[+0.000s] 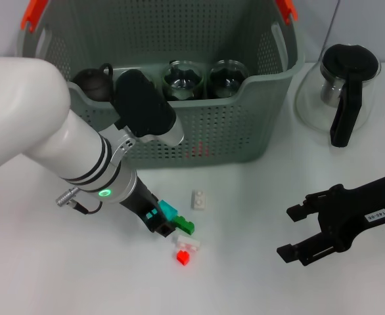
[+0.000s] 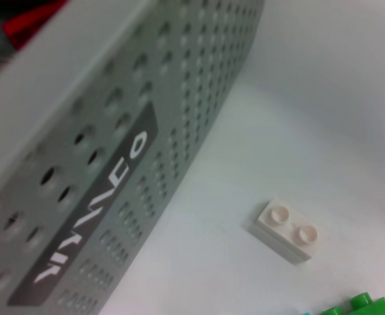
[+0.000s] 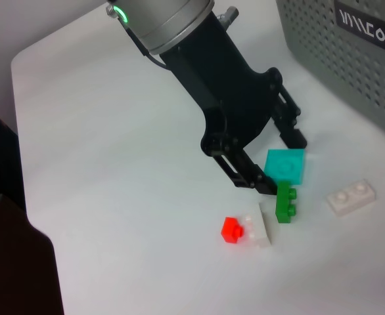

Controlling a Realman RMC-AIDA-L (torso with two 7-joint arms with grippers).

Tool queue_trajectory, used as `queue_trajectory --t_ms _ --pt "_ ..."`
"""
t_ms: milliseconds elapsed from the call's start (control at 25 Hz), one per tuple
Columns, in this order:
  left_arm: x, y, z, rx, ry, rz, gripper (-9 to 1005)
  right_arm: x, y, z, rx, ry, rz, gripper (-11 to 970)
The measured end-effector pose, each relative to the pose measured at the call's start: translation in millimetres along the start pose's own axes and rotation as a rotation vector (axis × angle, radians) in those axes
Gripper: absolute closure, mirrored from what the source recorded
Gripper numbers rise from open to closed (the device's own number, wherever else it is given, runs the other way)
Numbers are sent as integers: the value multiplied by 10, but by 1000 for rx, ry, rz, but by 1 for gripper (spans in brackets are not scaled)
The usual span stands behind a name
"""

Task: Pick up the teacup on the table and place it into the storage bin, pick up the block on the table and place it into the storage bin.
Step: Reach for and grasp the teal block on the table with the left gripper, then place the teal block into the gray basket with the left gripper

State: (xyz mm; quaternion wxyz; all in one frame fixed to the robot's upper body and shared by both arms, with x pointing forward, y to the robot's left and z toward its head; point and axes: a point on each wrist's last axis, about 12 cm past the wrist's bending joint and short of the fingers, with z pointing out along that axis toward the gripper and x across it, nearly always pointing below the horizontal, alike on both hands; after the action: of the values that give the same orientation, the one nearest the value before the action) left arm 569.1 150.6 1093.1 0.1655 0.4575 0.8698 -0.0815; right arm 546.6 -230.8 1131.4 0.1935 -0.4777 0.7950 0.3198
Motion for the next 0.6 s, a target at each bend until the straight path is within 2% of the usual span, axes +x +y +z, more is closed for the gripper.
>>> queue_trajectory --t_ms 40,240,600 --pt "-1 0 5 1 5 3 245 -1 -1 0 1 0 0 11" --pt "-2 -10 -3 -4 3 9 389 -2 -4 0 4 -1 0 11" --pt "1 -33 -236 22 -25 -10 561 32 -18 1 -2 3 14 11"
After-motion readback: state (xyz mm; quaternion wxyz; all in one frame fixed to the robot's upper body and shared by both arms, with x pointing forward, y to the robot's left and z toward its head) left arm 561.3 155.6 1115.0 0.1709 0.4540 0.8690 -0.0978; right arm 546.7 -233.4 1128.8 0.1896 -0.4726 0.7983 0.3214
